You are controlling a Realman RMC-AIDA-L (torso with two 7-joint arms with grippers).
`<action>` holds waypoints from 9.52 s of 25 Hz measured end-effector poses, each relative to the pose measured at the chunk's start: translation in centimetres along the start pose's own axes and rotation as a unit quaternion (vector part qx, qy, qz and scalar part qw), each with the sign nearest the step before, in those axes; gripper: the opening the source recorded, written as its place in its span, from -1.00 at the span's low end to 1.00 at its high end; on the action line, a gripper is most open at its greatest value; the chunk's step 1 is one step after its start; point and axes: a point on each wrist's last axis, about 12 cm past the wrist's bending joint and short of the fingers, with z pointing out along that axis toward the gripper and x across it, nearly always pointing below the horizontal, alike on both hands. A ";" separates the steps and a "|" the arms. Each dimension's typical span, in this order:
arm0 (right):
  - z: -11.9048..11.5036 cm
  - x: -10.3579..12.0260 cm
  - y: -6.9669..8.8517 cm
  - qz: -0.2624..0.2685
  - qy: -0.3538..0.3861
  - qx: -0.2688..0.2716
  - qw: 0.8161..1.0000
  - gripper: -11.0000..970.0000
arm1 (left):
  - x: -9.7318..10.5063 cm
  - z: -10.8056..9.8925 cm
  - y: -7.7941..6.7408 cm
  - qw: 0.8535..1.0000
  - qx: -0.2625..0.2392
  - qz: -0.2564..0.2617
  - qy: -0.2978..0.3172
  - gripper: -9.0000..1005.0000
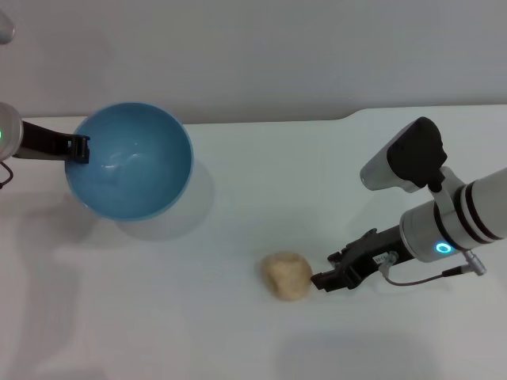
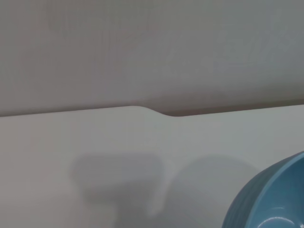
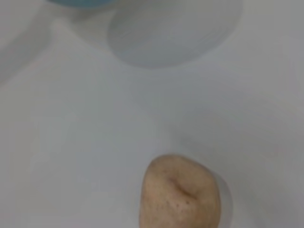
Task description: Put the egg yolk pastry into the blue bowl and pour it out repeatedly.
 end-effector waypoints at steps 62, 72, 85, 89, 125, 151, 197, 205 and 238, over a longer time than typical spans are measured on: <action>-8.6 3.6 -1.2 0.006 -0.301 -0.083 0.950 -0.64 | -1.4 1.7 -10.0 0.982 0.033 0.176 0.057 -0.95; -7.4 0.3 0.7 -0.051 -0.297 -0.125 0.945 -0.72 | -1.0 1.9 -15.2 0.970 0.045 0.220 0.089 -0.95; -6.7 0.8 0.2 -0.020 -0.292 -0.105 0.950 -0.72 | -1.4 1.2 -16.7 0.971 0.096 0.202 0.086 -0.95; -7.2 1.4 0.0 -0.010 -0.303 -0.099 0.948 -0.20 | -1.5 1.1 -16.9 0.970 0.096 0.205 0.085 -0.95; -11.5 16.6 -4.7 0.260 -0.442 0.063 0.856 -0.04 | 0.0 4.3 -12.6 0.929 -0.003 0.267 -0.257 -0.96; -11.5 16.8 -5.6 0.275 -0.431 0.096 0.854 -0.01 | 11.3 3.9 -16.9 0.808 0.053 0.411 -0.418 -0.95; -11.7 16.8 -5.8 0.282 -0.445 0.106 0.843 0.04 | 12.7 1.7 -18.2 0.707 0.076 0.292 -0.640 -0.95; -11.3 15.6 -6.0 0.255 -0.445 0.107 0.852 0.05 | 9.7 3.6 -16.0 0.768 0.071 0.237 -0.591 -0.95; -0.7 -1.3 0.4 -0.022 -0.140 -0.098 0.985 0.08 | -1.0 3.9 -2.6 0.992 0.046 0.000 -0.120 -0.95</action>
